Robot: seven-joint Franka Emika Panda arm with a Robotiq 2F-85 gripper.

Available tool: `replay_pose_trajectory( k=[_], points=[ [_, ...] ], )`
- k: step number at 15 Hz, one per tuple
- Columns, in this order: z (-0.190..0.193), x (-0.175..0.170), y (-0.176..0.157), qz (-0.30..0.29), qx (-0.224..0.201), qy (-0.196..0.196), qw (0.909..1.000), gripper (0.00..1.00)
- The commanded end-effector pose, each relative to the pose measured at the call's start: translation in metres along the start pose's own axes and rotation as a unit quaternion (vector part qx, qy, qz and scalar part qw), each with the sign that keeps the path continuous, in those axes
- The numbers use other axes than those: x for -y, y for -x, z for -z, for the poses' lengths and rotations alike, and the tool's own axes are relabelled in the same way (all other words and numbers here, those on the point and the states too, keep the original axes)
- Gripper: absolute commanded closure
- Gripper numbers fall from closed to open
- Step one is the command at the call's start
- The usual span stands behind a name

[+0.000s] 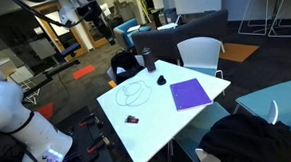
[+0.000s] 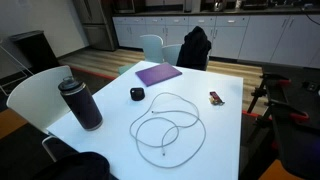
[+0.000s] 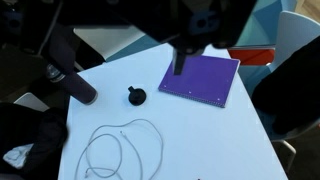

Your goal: Move the bottle to the right

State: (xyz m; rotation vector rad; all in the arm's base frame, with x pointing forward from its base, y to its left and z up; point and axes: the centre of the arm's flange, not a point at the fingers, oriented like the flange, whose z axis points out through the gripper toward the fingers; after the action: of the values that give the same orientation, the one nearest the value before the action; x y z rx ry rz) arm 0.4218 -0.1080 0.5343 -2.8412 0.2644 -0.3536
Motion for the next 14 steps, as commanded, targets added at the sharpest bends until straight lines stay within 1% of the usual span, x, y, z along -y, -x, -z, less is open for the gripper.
replay_pose_trajectory(
  k=[1, 4, 7, 9, 11, 14],
  points=[
    [0.000, 0.000, 0.000, 0.000, 0.000, 0.000, 1.0000, 0.00],
    [0.000, 0.000, 0.000, 0.000, 0.000, 0.000, 1.0000, 0.00],
    [-0.010, 0.021, -0.017, 0.009, -0.002, -0.023, 0.9997, 0.00],
    [-0.021, 0.045, -0.030, 0.010, 0.007, -0.041, 0.9991, 0.00],
    [-0.042, 0.077, -0.047, 0.014, 0.005, -0.048, 0.9988, 0.00],
    [-0.087, 0.124, -0.074, 0.043, -0.015, -0.021, 0.9987, 0.00]
  ],
)
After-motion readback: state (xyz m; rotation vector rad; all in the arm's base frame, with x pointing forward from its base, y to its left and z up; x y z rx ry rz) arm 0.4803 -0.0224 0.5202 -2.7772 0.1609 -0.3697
